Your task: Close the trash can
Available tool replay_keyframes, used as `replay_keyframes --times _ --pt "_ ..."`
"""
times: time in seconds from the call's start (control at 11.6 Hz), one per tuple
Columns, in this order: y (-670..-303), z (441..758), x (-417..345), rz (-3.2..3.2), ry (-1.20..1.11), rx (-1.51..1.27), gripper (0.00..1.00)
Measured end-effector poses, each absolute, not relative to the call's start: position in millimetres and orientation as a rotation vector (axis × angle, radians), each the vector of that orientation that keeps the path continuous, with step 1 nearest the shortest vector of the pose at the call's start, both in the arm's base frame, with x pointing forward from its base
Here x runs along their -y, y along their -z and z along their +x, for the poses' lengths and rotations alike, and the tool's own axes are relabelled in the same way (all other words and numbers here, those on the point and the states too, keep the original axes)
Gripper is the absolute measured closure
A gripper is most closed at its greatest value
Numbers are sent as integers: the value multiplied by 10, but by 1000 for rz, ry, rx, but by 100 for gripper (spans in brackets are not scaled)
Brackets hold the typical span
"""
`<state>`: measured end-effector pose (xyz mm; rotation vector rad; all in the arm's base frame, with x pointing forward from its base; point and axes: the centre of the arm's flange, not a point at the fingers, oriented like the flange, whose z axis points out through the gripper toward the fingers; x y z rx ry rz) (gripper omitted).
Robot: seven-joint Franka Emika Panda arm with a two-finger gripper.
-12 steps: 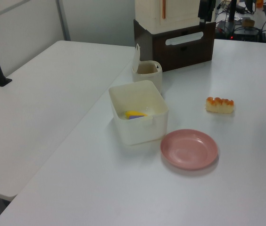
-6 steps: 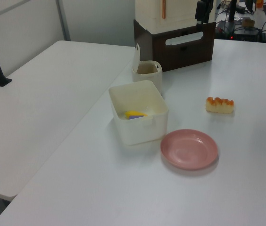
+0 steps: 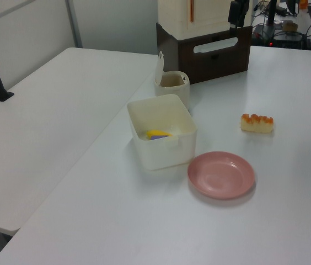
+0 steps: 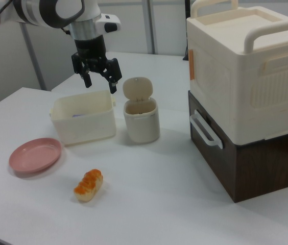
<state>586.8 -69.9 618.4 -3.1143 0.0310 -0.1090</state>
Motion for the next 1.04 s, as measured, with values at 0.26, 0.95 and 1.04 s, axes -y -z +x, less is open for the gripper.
replay_keyframes --times 0.26,0.95,1.04 --pt "-6171 5868 691 -3115 105 6 0" --pt "-6183 6098 608 -3117 349 39 78" --pt "-6125 6210 604 -3115 415 -13 91"
